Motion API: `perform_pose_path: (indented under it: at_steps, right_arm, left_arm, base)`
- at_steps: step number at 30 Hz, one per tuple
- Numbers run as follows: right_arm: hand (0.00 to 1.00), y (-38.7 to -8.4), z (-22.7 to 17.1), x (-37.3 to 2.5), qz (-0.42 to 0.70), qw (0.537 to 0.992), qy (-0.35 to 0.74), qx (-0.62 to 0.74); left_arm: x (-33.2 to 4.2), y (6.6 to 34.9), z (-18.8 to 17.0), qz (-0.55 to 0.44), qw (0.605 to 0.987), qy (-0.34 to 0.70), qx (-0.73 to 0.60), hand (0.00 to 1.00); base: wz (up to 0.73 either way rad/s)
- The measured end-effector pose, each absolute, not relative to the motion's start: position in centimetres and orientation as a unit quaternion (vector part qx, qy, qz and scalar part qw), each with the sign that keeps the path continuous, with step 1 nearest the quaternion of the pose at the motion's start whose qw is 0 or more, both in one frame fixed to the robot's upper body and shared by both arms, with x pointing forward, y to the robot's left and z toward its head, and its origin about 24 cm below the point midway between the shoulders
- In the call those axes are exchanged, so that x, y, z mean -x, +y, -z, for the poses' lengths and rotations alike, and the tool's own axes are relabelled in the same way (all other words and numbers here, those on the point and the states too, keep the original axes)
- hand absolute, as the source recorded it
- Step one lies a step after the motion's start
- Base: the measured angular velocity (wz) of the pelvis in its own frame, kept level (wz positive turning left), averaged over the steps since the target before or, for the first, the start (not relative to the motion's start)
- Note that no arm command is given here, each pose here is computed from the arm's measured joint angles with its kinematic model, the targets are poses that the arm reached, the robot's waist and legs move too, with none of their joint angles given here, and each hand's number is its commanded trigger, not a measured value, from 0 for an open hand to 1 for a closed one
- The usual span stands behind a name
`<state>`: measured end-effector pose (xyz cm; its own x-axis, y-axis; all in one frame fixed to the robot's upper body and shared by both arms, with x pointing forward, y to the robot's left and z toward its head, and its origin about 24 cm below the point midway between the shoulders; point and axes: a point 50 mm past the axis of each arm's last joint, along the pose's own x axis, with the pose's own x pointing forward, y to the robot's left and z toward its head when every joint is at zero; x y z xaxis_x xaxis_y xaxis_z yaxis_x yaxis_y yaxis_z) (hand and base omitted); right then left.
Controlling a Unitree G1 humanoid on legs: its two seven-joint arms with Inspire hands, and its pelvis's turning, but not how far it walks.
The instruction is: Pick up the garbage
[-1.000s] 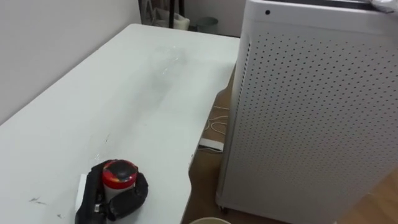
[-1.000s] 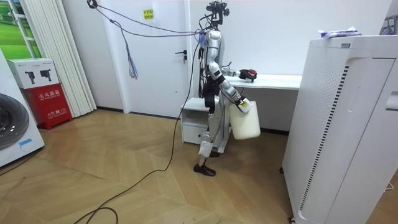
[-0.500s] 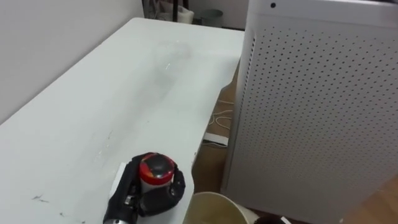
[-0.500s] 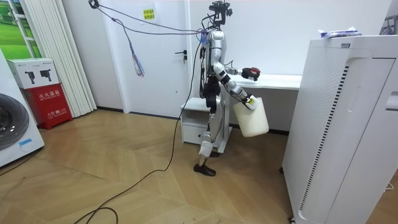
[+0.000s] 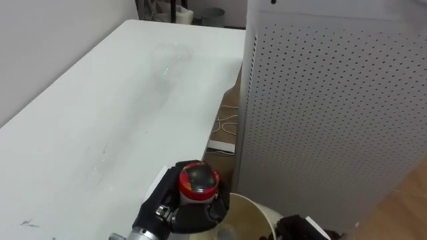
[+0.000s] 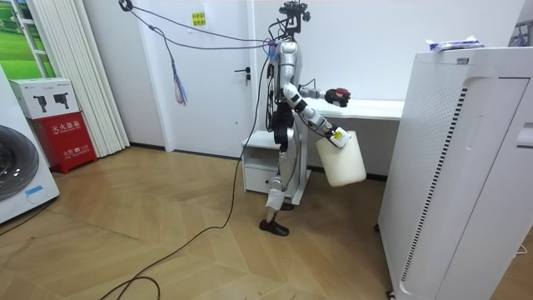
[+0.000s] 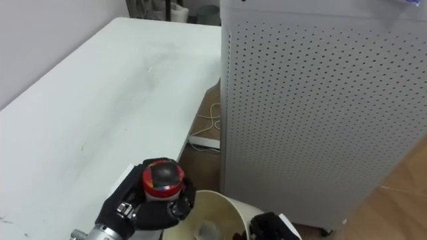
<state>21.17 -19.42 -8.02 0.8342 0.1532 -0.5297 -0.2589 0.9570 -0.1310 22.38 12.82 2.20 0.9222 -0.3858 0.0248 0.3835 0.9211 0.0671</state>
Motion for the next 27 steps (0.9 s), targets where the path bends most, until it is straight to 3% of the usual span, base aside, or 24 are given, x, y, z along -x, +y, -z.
perform_pose_path:
  at_steps: [6, 27]
  right_arm:
    - [1.0, -19.4, 8.0, -21.2, -0.109, 0.953, 0.266, 0.098]
    - [1.0, -19.4, 7.9, -21.8, -0.109, 0.953, 0.265, 0.1]
  left_arm:
    - [-22.1, 11.8, -3.6, 0.239, 0.969, -0.048, -0.029, 1.0]
    - [-21.9, 11.6, -3.0, 0.277, 0.96, -0.033, -0.02, 1.0]
  base:
    - [-0.01]
    - [-0.09]
